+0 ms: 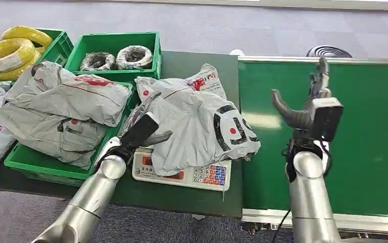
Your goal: Moved the parcel from conveyor to table for the left to box.
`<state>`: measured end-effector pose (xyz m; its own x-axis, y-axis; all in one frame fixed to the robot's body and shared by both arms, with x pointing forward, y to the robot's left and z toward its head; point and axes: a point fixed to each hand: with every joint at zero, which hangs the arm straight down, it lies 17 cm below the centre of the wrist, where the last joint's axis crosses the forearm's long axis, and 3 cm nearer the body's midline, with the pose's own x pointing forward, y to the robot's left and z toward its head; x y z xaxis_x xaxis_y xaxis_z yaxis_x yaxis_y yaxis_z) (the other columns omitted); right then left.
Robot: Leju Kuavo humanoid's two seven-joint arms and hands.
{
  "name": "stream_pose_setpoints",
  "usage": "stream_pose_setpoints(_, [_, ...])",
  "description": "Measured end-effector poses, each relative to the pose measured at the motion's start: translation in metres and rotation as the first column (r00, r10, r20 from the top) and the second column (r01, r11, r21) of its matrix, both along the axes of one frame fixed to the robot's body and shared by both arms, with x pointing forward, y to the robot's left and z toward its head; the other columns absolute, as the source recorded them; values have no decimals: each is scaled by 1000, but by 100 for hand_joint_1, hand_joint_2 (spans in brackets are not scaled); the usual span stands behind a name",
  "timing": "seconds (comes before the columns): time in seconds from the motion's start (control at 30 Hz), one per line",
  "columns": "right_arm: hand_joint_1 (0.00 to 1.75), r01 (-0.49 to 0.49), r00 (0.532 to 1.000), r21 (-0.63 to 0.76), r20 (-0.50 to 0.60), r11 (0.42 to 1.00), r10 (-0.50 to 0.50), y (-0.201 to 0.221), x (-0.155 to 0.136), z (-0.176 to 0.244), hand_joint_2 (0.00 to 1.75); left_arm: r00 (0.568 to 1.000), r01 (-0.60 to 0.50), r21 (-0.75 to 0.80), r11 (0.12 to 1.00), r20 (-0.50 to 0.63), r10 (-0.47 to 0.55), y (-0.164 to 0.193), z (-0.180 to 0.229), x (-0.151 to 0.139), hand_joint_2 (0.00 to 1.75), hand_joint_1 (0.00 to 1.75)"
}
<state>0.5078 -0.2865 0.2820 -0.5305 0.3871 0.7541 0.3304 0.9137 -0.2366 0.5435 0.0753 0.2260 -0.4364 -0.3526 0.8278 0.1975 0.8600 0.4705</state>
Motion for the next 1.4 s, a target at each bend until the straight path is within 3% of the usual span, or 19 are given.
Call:
stream_pose_setpoints(0.2, [0,69,998,5,15,998,-69,-33,-43,-13,175,993,63,82,995,-107,-54,-46,-31,4,175,0])
stream_pose_setpoints(0.47, [0,101,995,9,25,995,-101,-46,-59,-11,175,983,106,136,985,-161,-83,-75,-45,0,175,0])
stream_pose_setpoints(0.5, [0,102,995,8,22,995,-102,-46,-60,-12,175,983,104,164,981,-167,-76,-78,-48,0,175,7])
stream_pose_setpoints(0.53, [0,99,995,8,17,995,-99,-43,-60,-13,175,983,106,200,974,-170,-72,-83,-52,-1,175,35])
stream_pose_setpoints(0.57, [0,97,995,6,14,995,-97,-41,-59,-13,175,982,106,249,963,-177,-62,-88,-58,-2,175,134])
stream_pose_setpoints(0.67, [0,88,996,3,2,996,-88,-33,-57,-14,175,984,115,380,918,-171,-53,-104,-70,-8,175,159])
stream_pose_setpoints(0.83, [0,83,997,5,-9,997,-83,-27,-56,-14,175,987,118,491,863,-155,-48,-112,-81,-12,175,164])
stream_pose_setpoints(1.0, [0,88,996,12,-8,996,-88,-28,-57,-13,175,989,109,528,842,-139,-40,-110,-82,-10,175,175])
stream_pose_setpoints(1.2, [0,93,996,20,-7,995,-93,-29,-62,-12,175,995,65,531,845,-94,-17,-100,-73,-1,175,175])
stream_pose_setpoints(1.3, [0,104,994,23,-16,994,-104,-32,-66,-16,175,1000,20,432,902,-7,-19,-91,-44,7,175,175])
stream_pose_setpoints(1.4, [0,119,993,24,-26,993,-118,-38,-73,-23,175,991,-59,268,962,129,24,-64,14,17,175,175])
